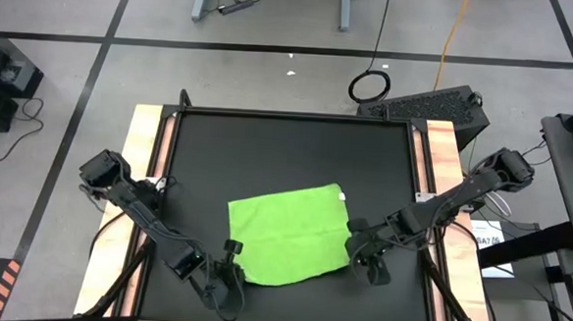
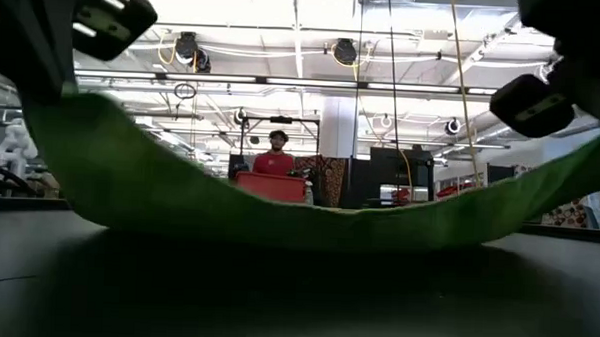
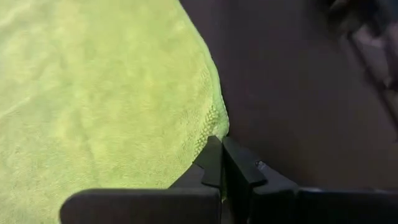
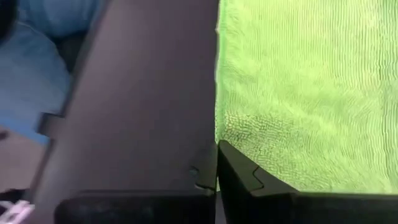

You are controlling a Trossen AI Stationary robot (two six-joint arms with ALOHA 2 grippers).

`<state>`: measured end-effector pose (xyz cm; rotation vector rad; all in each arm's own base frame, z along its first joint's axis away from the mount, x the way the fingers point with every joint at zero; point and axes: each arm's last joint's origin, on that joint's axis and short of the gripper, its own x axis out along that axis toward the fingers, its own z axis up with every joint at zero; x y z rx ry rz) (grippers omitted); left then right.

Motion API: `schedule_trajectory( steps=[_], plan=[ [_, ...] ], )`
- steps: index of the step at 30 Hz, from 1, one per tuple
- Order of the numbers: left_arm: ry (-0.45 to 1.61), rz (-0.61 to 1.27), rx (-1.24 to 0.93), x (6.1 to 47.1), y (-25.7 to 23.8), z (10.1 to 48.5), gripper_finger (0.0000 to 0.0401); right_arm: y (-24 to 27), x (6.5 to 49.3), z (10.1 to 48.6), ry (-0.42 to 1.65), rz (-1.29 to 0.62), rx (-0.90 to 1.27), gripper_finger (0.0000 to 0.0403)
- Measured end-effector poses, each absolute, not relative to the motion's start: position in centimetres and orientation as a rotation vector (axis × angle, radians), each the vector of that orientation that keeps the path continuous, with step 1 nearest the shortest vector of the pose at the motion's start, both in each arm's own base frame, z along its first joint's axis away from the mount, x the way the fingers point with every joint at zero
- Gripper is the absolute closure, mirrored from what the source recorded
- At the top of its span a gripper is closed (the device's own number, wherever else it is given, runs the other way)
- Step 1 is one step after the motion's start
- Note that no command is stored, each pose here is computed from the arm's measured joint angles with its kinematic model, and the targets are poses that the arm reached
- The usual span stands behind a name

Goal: Roll towel into tight, uniform cylinder
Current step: Fold the green towel

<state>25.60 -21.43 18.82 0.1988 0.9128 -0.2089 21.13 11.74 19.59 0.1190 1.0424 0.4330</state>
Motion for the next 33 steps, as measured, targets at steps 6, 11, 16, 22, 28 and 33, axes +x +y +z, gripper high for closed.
schedule_trajectory(
  steps=[6,11,16,22,28,33],
  plan=[
    [0.925,-0.074,0.138,25.0,-20.6,19.4,0.0398,12.4,20.6,20.2,1.033,0.457,0.176,0.0403],
    [0.945,0.072,0.151,24.5,-19.8,19.3,0.0399,11.8,20.6,20.8,0.975,0.367,0.151,0.0403],
    [0.928,0.161,0.159,24.6,-19.1,19.2,0.0399,10.0,20.4,21.4,0.934,0.193,0.096,0.0402],
    [0.893,0.253,0.187,25.2,-18.0,19.3,0.0399,7.6,20.4,21.6,0.915,-0.057,0.043,0.0402],
    [0.905,0.407,0.217,25.0,-16.4,19.2,0.0399,5.8,20.9,21.7,0.901,-0.166,0.034,0.0402],
    [0.882,0.491,0.246,24.9,-15.6,19.2,0.0399,4.5,21.2,21.7,0.892,-0.236,-0.011,0.0402]
  ],
)
